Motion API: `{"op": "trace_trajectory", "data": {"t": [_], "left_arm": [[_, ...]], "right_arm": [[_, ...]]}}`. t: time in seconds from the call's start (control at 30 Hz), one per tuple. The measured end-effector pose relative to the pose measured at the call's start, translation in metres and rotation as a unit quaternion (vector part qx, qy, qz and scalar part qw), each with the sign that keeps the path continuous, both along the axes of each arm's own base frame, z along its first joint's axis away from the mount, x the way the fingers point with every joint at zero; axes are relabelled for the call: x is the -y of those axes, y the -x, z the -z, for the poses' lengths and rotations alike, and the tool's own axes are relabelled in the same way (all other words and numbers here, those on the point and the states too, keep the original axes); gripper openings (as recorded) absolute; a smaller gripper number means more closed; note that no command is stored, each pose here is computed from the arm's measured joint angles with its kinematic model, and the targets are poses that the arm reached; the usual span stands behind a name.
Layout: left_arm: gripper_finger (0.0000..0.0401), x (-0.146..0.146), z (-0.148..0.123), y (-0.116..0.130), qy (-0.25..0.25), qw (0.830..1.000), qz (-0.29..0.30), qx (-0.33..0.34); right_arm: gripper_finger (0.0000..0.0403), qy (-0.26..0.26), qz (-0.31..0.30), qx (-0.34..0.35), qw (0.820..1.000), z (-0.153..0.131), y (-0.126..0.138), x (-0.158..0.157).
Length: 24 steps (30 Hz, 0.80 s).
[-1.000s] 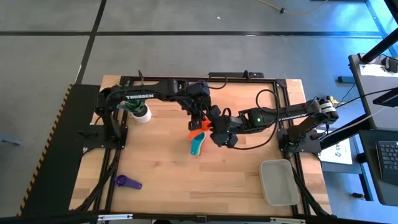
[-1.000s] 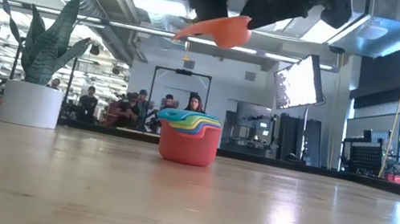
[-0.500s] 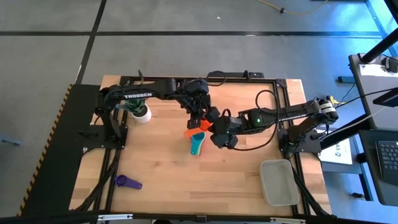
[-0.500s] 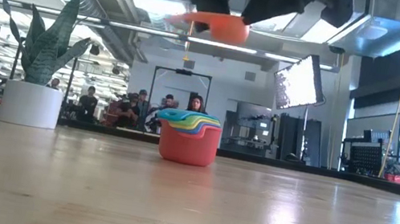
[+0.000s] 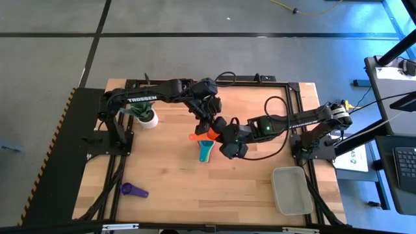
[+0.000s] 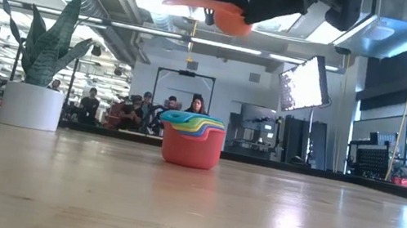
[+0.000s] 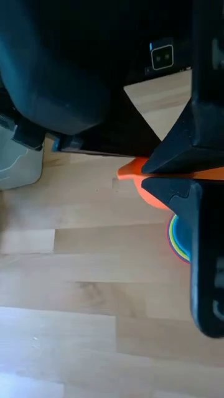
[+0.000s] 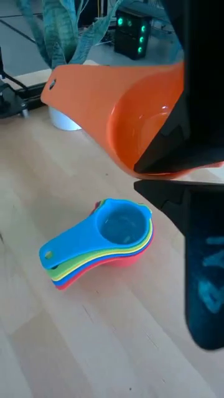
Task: Nest measuring cups in basket
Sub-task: Stack the orange measuring cup on top of the light blue measuring cup
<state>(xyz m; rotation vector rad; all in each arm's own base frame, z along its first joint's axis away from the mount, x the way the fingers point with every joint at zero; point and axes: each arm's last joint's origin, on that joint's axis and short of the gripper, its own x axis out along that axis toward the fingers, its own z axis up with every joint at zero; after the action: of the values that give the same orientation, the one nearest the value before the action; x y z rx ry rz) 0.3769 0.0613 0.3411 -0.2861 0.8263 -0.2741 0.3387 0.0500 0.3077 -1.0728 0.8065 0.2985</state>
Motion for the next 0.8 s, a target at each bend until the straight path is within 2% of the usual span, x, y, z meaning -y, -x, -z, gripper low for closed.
{"op": "trace_trajectory", "data": {"t": [0.2,0.57,0.8], "left_arm": [[0.0000,0.0000,0.0005,0.0005,0.006,1.000,-0.002,-0.005],[0.0003,-0.0026,0.0010,0.0013,0.002,1.000,-0.011,-0.009],[0.0040,-0.0052,0.0000,0.0034,-0.046,0.998,-0.040,-0.014]], "right_arm": [[0.0006,0.009,0.011,0.008,1.000,-0.0009,-0.0006,-0.0003],[0.0002,0.034,0.037,0.014,0.999,0.0023,-0.0043,-0.0007],[0.0001,0.030,0.064,0.016,0.997,0.0020,-0.0034,0.0012]]}}
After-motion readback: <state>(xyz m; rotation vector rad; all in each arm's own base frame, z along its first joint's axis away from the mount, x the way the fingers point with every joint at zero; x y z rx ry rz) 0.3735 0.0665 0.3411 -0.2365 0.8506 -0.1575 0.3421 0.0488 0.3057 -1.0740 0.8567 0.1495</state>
